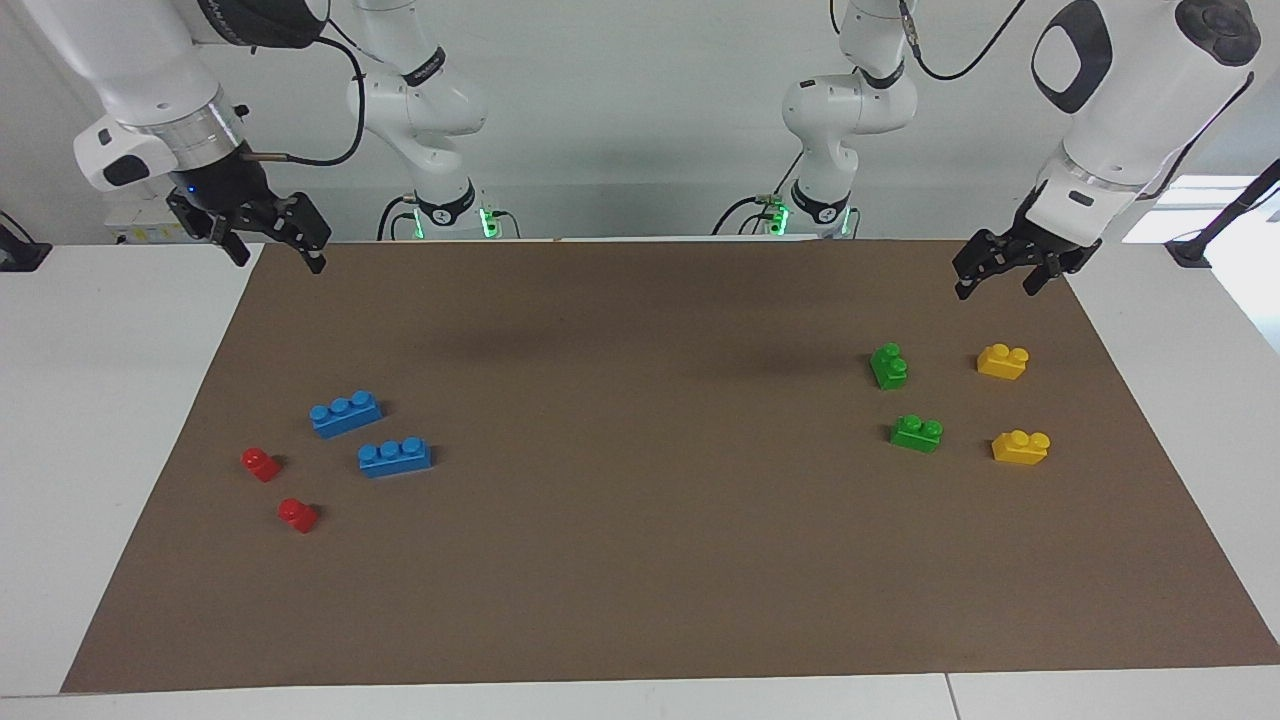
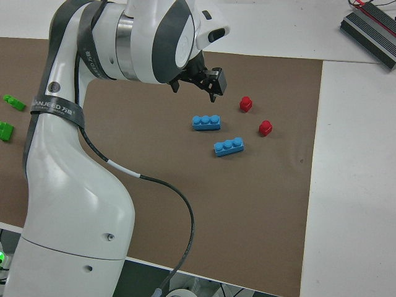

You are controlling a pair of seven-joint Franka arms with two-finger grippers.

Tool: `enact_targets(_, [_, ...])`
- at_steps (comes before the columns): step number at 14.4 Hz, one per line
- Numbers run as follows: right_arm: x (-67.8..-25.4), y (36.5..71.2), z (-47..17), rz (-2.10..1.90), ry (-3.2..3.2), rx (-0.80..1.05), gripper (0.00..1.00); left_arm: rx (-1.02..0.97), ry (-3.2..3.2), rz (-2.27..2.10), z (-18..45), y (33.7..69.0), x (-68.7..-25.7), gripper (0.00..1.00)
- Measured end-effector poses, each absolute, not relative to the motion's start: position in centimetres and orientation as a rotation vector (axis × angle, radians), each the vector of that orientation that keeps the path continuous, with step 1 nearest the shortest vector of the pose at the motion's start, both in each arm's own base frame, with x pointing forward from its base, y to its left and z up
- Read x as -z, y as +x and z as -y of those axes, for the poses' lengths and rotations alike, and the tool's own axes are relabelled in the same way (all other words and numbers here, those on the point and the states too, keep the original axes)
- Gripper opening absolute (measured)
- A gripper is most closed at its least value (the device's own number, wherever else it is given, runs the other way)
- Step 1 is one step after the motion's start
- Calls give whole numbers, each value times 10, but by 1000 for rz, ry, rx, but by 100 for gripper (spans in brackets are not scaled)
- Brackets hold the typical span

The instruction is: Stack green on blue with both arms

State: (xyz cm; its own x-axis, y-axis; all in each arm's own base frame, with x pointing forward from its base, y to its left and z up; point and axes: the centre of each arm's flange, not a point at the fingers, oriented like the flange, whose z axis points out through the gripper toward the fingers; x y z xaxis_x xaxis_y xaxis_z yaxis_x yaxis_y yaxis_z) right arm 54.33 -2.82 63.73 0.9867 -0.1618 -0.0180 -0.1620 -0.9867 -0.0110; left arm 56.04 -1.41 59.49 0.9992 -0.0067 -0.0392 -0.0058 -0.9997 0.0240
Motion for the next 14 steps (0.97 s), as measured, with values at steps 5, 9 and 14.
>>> enact_targets(5, [-635, 543, 26, -247, -3119, -36, 100, 61, 3117, 10, 14, 560, -595, 100])
enact_targets(9, [-633, 543, 26, -248, -3120, -41, 100, 61, 3117, 15, 16, 560, -595, 100])
enact_targets(14, [-631, 541, 29, -340, -3111, -30, 100, 71, 3118, 17, 24, 558, -592, 100])
